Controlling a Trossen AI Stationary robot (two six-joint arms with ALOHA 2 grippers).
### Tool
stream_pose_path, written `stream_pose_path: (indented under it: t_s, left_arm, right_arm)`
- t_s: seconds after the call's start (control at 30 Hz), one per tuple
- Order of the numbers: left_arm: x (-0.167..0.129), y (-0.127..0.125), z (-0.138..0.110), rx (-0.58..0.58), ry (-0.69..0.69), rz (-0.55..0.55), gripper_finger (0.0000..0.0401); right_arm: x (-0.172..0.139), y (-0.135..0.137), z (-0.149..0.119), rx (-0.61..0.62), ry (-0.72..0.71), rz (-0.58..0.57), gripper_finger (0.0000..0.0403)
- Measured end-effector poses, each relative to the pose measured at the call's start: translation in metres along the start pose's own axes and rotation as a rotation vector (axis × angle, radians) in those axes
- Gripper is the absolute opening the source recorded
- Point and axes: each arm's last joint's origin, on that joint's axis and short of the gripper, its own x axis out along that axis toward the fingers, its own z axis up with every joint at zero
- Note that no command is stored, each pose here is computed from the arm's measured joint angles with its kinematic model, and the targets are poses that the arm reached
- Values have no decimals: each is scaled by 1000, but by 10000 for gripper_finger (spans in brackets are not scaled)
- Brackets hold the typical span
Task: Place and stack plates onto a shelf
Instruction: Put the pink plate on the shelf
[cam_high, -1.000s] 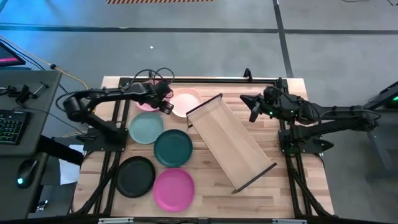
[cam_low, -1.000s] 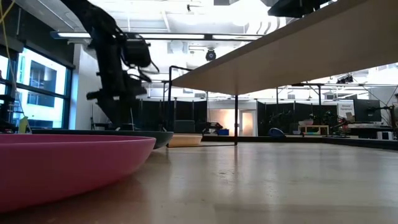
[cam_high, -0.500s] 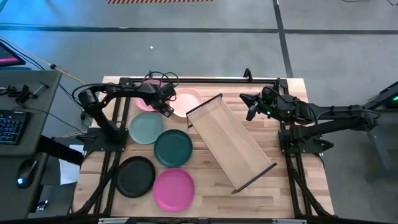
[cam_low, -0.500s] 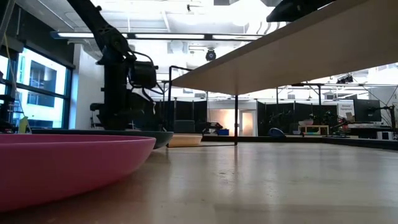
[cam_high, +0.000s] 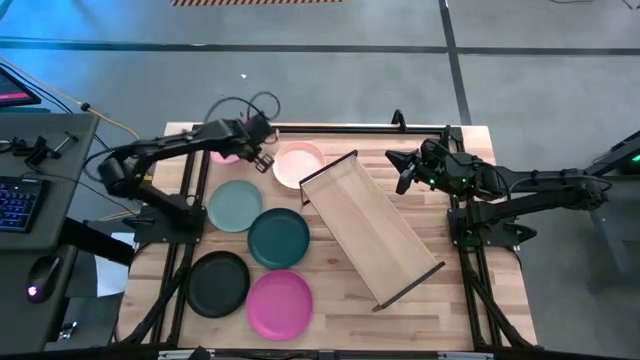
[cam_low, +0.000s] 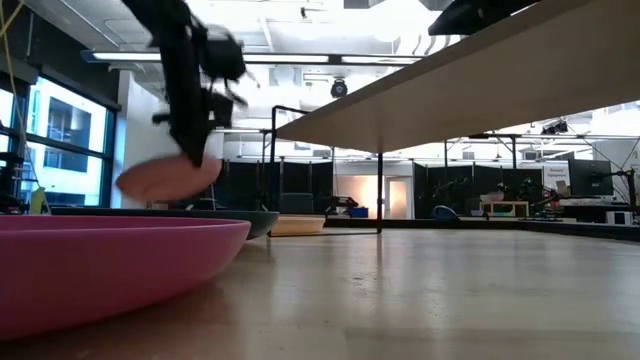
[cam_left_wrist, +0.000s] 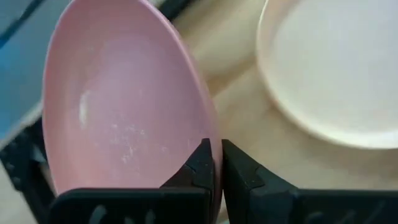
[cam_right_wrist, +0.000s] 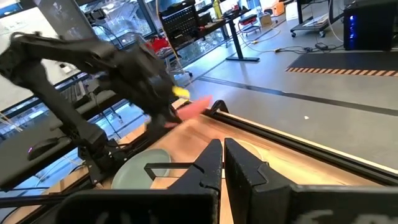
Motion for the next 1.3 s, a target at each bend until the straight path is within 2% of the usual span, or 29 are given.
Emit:
stream_pose_path:
  t_s: [0.13,0.23,0.4,0.57,0.67,0.83,1.03,1.3]
  left_arm:
    - [-59,0,17,37,-169,-106,2]
    - [-104,-12,24,123,-267,-168,2]
    - [-171,-54,27,339,-462,-299,1]
    - [-201,-112,18,553,-552,-315,1]
    - [-206,-150,9,739,-591,-300,1]
    - [-197,-205,-2,1025,-675,-280,1]
    - [-170,-246,-2,1186,-695,-293,1]
    - [-137,-272,-9,1252,-590,-306,0]
  right_arm:
    - [-1,-1,1,-7,-25,-46,0]
    - [-1,-2,2,-26,-42,-78,0]
    - [-2,-4,3,-42,-68,-129,0]
    - [-9,-7,9,-28,-110,-151,0]
    - [-16,-10,14,-16,-132,-142,0]
    - [-22,-13,16,-19,-140,-146,0]
    - [-22,-14,13,-31,-112,-167,0]
    - [-22,-20,2,-14,-23,-217,0]
